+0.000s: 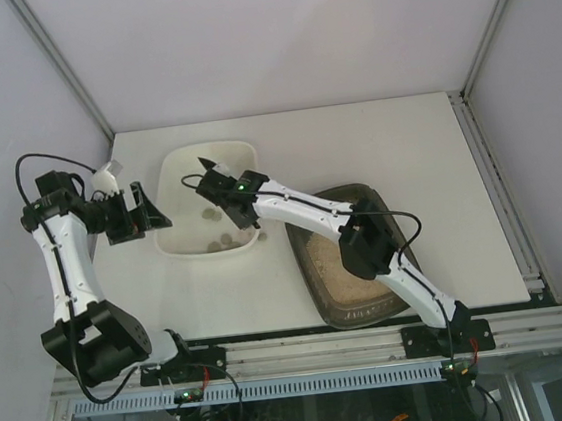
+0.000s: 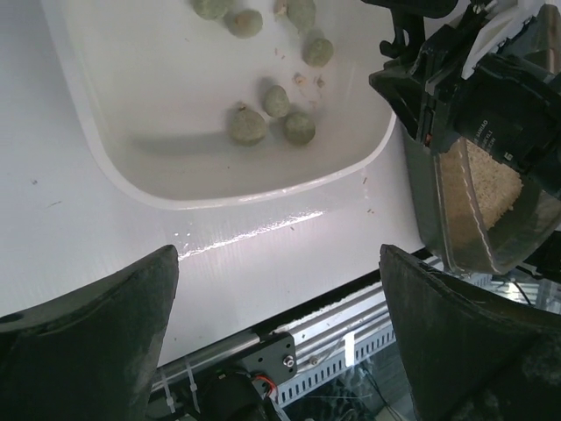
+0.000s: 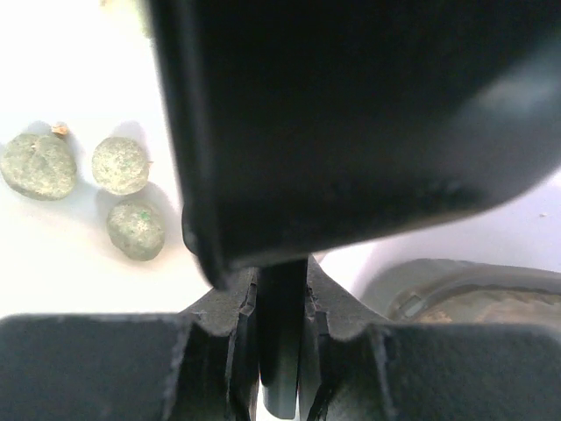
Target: Clean the litter box
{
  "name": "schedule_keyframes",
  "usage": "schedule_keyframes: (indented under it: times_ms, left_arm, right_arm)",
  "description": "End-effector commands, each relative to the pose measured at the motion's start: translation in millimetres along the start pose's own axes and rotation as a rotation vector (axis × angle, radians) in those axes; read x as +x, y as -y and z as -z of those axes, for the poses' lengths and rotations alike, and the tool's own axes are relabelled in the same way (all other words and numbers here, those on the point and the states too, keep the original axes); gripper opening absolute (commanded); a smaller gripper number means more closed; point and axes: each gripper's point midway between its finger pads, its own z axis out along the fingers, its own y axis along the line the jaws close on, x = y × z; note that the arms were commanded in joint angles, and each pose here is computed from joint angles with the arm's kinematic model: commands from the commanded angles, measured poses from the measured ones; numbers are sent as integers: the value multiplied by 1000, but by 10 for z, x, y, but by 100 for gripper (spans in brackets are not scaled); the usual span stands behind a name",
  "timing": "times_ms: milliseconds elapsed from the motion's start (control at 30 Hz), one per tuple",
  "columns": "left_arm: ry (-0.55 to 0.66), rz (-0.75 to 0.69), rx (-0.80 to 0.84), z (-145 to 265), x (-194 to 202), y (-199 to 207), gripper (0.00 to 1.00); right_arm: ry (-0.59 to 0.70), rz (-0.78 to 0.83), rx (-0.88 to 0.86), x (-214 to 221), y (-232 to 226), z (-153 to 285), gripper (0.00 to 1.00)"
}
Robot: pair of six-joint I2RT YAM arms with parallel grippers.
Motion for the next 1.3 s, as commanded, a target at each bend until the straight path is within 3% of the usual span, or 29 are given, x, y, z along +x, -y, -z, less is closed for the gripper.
schedule_keyframes:
  times_ms: [0,100,267,433,567,667,800,1267]
  left_arm:
    - [102,-53,-48,112,-119,25,100]
    - [99,-53,-44,108,-114,30,100]
    - [86,-54,-75,82,-110,9,100]
    - [96,-137,-151,36,-112,59,100]
    - [77,-141,-135,-70,-72,74,100]
    - [48,-130,-108,-129,-34,92,100]
    - [52,-136,-92,-141,-31,129,100]
    - [60,-165,-105,-122,33,154,100]
  right_arm:
    - [144,66,71,-337,145,367,0]
    - [171,8,80,-391,207,445,0]
    - [374,-177,-89,-696,215,1254,0]
    - [392,-313,-247,-312,222,1818,0]
    - [287,-393,-282,332,328,1949,0]
    - [140,-476,-288,983,435,1844,0]
    - [41,-577,-289,1608,625,1817,0]
    - [-215,-826,-632,2414,493,2056,0]
